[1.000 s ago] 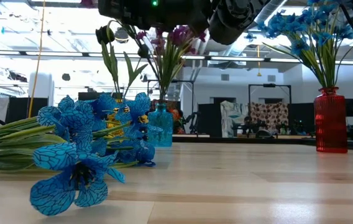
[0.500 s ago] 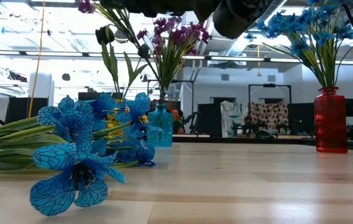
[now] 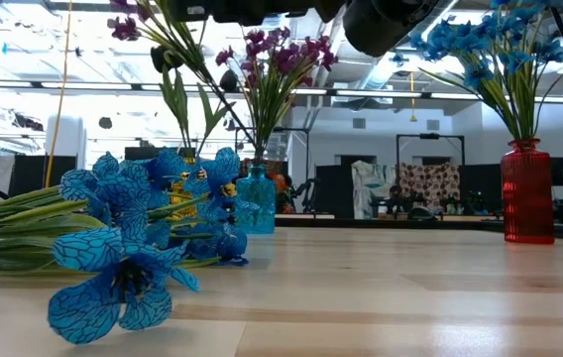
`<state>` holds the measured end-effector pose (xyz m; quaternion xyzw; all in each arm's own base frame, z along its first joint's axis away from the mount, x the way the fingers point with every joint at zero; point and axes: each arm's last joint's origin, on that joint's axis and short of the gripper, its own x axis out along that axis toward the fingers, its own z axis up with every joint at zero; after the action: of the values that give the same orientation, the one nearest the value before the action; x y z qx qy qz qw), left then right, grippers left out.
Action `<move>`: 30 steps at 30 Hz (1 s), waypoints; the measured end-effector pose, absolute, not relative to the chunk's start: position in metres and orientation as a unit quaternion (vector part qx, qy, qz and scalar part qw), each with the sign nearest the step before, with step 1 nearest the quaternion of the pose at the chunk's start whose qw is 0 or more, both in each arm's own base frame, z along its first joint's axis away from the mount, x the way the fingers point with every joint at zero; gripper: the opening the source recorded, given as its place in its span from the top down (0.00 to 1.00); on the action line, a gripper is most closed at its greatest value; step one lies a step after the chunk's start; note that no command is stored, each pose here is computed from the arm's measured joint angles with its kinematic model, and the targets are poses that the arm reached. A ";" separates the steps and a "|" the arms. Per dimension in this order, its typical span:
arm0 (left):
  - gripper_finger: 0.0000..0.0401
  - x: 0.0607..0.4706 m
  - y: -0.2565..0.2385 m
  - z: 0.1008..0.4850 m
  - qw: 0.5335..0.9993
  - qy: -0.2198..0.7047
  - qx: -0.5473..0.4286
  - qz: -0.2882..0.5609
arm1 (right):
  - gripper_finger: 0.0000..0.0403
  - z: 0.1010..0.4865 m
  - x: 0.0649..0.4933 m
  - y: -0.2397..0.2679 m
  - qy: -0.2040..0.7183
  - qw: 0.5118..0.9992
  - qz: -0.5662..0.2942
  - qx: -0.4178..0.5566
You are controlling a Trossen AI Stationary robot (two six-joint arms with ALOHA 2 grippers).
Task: Sort flowers into vase by color
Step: Put the violet flower into the blue vase
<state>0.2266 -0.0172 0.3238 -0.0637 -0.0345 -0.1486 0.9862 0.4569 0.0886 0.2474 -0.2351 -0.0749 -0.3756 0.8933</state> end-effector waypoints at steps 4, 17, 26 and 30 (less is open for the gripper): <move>0.41 0.227 -0.017 0.324 0.986 -0.035 -0.064 -0.148 | 0.89 0.246 0.459 0.084 -0.065 0.891 -0.378 -0.241; 0.41 0.226 -0.017 0.327 0.986 -0.051 -0.051 -0.149 | 0.69 0.243 0.459 0.078 -0.033 0.880 -0.412 -0.236; 0.41 0.224 -0.019 0.336 0.978 -0.098 -0.043 -0.178 | 0.51 0.243 0.459 0.080 -0.031 0.879 -0.414 -0.234; 0.41 0.224 -0.019 0.336 0.978 -0.097 -0.047 -0.178 | 0.49 0.245 0.456 0.084 -0.025 0.876 -0.424 -0.226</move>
<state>0.2243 -0.0186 0.3358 -0.0473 -0.0971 -0.1783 0.9780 0.4562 0.0837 0.2452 -0.2264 -0.0252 -0.4243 0.8764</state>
